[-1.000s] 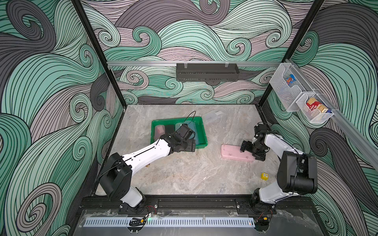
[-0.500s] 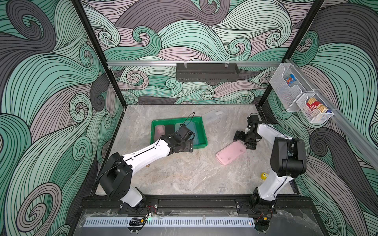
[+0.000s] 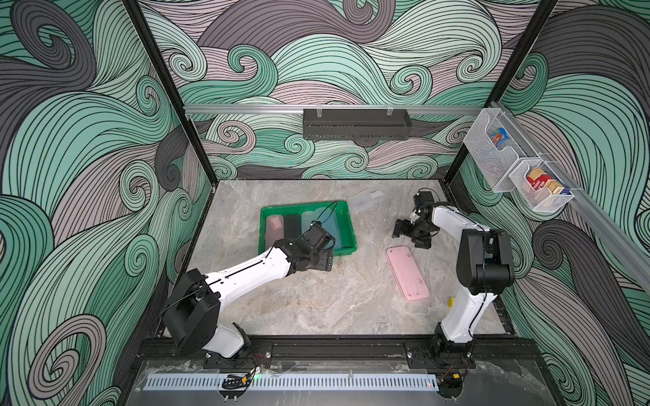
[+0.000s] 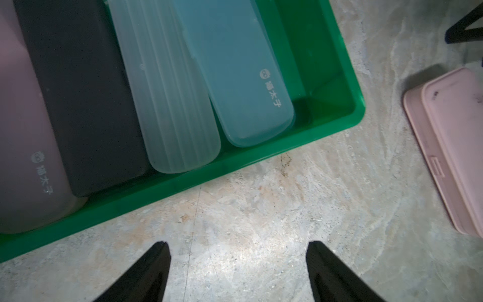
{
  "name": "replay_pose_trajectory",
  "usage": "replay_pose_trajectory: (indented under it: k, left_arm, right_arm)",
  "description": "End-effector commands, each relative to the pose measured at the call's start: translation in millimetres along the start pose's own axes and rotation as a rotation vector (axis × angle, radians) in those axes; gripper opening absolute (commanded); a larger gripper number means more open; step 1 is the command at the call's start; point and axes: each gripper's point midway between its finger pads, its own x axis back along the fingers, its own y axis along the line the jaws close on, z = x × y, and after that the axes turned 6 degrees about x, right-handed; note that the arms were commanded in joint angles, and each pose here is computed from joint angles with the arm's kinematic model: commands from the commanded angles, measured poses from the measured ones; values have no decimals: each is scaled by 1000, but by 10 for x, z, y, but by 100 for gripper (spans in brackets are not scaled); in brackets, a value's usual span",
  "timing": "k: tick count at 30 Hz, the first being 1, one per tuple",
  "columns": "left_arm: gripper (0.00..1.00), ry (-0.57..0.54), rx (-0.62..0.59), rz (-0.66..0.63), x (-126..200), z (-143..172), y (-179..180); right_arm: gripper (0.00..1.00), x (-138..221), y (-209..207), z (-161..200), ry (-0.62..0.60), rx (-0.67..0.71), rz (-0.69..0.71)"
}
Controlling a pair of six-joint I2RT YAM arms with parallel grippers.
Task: Put the pencil case into the storage box
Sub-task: Adjust the pencil case at the center of the board.
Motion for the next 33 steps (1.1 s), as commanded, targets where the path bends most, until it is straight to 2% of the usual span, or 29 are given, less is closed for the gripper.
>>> replay_pose_trajectory:
  k: [1, 6, 18, 24, 33]
  left_arm:
    - [85, -30, -12, 111, 153, -135, -350]
    - [85, -23, -41, 184, 181, -135, -591]
    - [85, -17, -53, 144, 197, -31, -453]
    - [85, -39, -54, 145, 300, -16, -380]
    - [86, -48, -45, 146, 344, 66, -285]
  right_arm:
    - [99, 239, -92, 84, -48, 9, 36]
    - [99, 409, -159, 302, -69, -11, 36]
    - [99, 182, -300, 780, 48, -34, 58]
    - [99, 110, -227, 945, 99, -56, 2]
    - [99, 81, -19, 1203, 104, -89, -112]
